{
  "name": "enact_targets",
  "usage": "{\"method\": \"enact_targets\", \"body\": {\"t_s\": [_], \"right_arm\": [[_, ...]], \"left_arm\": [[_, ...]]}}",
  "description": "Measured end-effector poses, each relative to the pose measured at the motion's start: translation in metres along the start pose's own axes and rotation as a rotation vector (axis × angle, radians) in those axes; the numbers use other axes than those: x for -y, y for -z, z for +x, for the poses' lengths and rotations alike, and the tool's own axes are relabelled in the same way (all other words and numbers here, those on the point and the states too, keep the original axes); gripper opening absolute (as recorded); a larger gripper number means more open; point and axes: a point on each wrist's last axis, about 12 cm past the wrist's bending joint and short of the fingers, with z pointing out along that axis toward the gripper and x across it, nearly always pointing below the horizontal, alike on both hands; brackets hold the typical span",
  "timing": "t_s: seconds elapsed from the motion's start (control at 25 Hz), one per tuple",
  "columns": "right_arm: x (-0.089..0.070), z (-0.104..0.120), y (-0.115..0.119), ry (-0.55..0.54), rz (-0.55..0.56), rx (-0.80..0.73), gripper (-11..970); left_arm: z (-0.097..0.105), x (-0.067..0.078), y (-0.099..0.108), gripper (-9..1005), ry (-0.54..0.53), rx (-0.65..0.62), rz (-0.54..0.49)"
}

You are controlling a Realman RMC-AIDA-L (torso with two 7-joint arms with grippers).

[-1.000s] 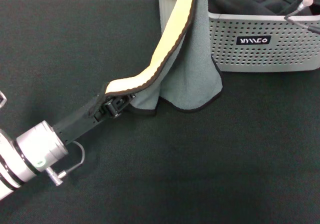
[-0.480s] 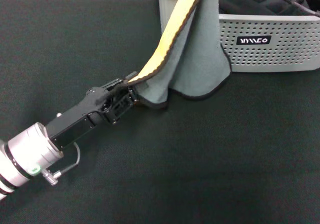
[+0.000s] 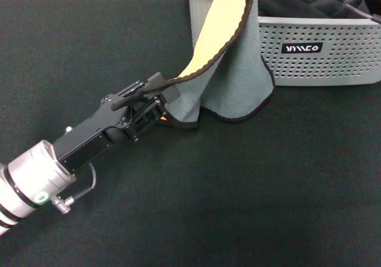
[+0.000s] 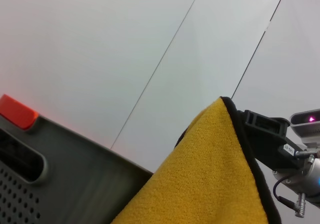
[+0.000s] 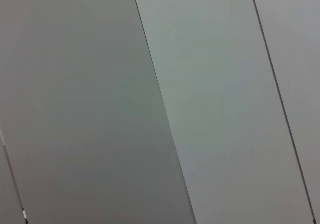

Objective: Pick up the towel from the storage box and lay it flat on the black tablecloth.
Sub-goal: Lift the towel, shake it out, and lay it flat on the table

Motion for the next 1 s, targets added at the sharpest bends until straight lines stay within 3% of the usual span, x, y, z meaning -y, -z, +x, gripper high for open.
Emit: {"method": "enact_targets", "body": {"t_s": [0.08, 0.32, 0.52, 1.0], "right_arm": [[0.000, 0.000, 0.000, -0.001, 0.001, 0.000, 8], [0.001, 0.002, 0.004, -0.009, 0.011, 0.001, 8], [0.002, 0.003, 0.005, -0.011, 0.014, 0.002, 8], [0.004, 0.008, 0.012, -0.027, 0.032, 0.003, 8]], "left_arm": [[0.000, 0.000, 0.000, 472, 0.000, 0.001, 0.001], [0.000, 0.003, 0.006, 424, 0.010, 0.020, -0.001], [-0.001, 0.004, 0.010, 254, 0.016, 0.037, 0.002], [-0.002, 0.010, 0.014, 280, 0.014, 0.043, 0.048]]}}
